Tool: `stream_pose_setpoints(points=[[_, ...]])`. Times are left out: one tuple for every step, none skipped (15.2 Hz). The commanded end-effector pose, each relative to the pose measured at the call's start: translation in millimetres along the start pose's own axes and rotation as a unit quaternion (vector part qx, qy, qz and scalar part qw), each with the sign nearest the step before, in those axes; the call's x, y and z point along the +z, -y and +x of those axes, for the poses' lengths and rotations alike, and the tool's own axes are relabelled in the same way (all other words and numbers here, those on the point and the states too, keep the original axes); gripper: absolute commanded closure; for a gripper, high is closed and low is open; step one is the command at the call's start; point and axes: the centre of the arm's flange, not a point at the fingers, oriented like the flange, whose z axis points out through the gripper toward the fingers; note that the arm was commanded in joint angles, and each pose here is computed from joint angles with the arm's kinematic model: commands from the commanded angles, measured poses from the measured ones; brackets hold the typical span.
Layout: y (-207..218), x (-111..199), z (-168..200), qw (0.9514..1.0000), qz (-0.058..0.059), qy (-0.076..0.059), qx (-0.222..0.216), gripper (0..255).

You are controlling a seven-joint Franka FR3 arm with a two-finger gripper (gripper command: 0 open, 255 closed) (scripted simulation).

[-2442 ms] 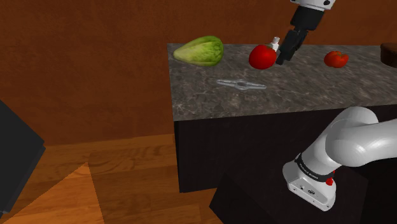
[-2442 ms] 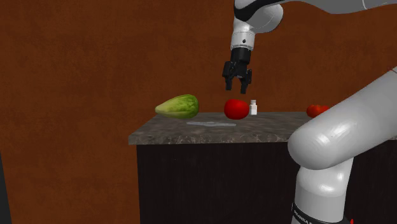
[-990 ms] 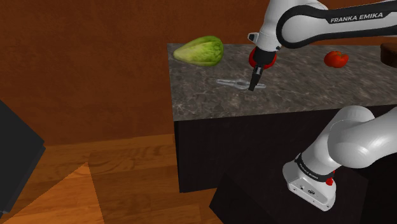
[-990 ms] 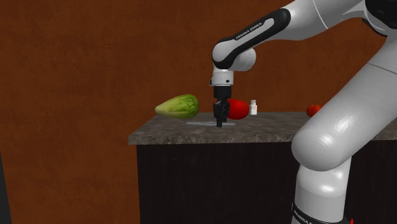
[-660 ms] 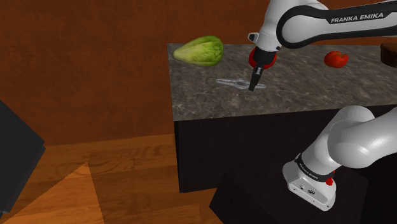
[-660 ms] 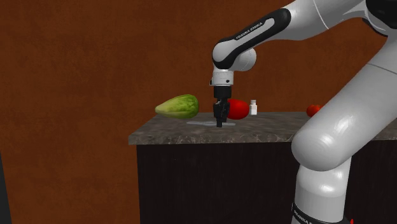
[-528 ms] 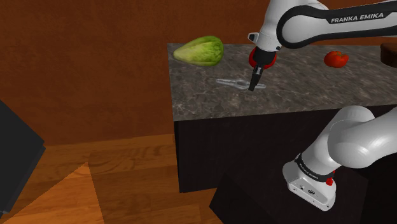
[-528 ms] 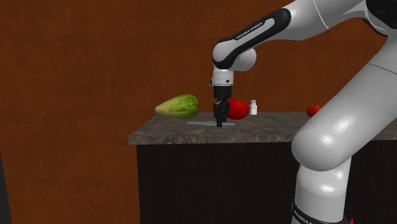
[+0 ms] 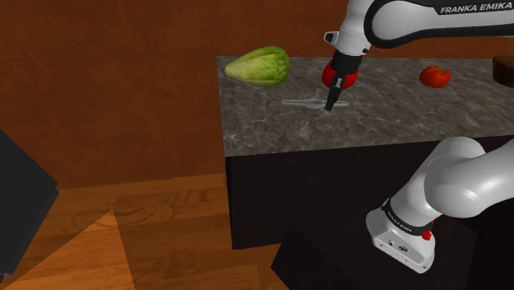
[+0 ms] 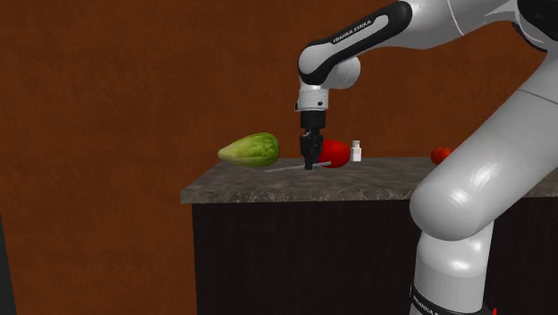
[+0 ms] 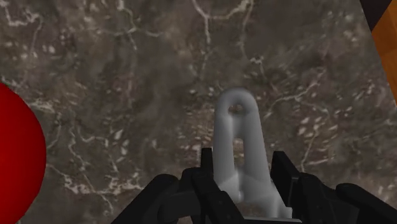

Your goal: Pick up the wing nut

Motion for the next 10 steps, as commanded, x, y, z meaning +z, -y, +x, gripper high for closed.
stream_pose_setpoints(points=[[-0.5, -10.9, 0.6, 1.0, 0.0, 0.0, 0.0, 255], [-0.4, -16.2, 0.6, 1.0, 0.0, 0.0, 0.0, 255], [-0.3, -21.4, 0.6, 1.0, 0.0, 0.0, 0.0, 255], [-0.1, -26.7, 0.5, 1.0, 0.0, 0.0, 0.0, 255], [0.0, -32.0, 0.5, 1.0, 0.0, 0.0, 0.0, 255], [0.1, -37.3, 0.5, 1.0, 0.0, 0.0, 0.0, 255], [0.2, -42.6, 0.5, 1.0, 0.0, 0.0, 0.0, 255], [0.4, -47.8, 0.5, 1.0, 0.0, 0.0, 0.0, 255], [0.4, -48.6, 0.5, 1.0, 0.0, 0.0, 0.0, 255], [0.4, -48.6, 0.5, 1.0, 0.0, 0.0, 0.0, 255]])
